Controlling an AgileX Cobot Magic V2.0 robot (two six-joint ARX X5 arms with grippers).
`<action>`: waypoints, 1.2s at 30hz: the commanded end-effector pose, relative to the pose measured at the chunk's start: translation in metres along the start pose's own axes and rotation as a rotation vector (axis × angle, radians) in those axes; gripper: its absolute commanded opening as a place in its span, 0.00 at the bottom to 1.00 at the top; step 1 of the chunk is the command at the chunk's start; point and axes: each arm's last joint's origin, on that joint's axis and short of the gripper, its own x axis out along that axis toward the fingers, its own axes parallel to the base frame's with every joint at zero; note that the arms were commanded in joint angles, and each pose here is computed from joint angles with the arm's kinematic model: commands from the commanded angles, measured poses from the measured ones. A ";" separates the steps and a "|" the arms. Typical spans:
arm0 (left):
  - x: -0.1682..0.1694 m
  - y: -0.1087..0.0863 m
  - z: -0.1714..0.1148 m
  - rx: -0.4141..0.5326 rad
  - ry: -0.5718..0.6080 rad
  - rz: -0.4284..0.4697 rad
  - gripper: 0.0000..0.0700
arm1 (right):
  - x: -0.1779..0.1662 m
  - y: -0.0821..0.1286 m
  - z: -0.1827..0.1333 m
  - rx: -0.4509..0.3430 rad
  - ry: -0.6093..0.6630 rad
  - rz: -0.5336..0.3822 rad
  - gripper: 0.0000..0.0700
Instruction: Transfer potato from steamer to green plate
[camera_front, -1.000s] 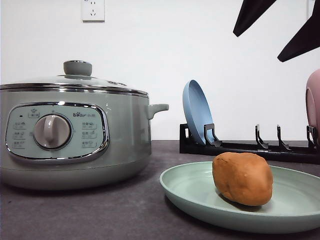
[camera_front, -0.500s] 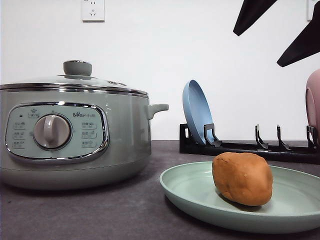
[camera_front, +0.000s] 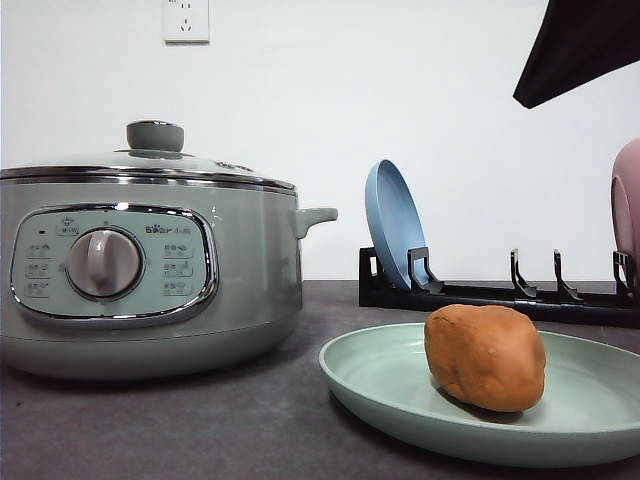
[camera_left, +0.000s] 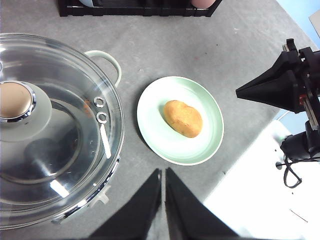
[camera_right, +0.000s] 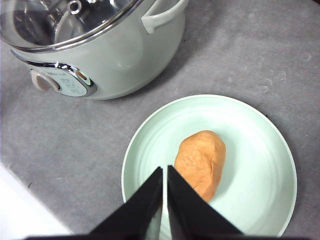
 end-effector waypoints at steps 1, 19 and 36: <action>-0.003 -0.003 0.005 0.028 -0.022 -0.010 0.00 | -0.002 0.002 0.004 -0.013 -0.017 0.008 0.00; -0.003 -0.003 0.005 0.032 -0.024 -0.009 0.00 | -0.002 0.004 0.008 -0.020 -0.058 0.019 0.00; -0.079 -0.004 -0.028 0.410 -0.792 0.437 0.00 | -0.002 0.004 0.008 -0.020 -0.058 0.019 0.00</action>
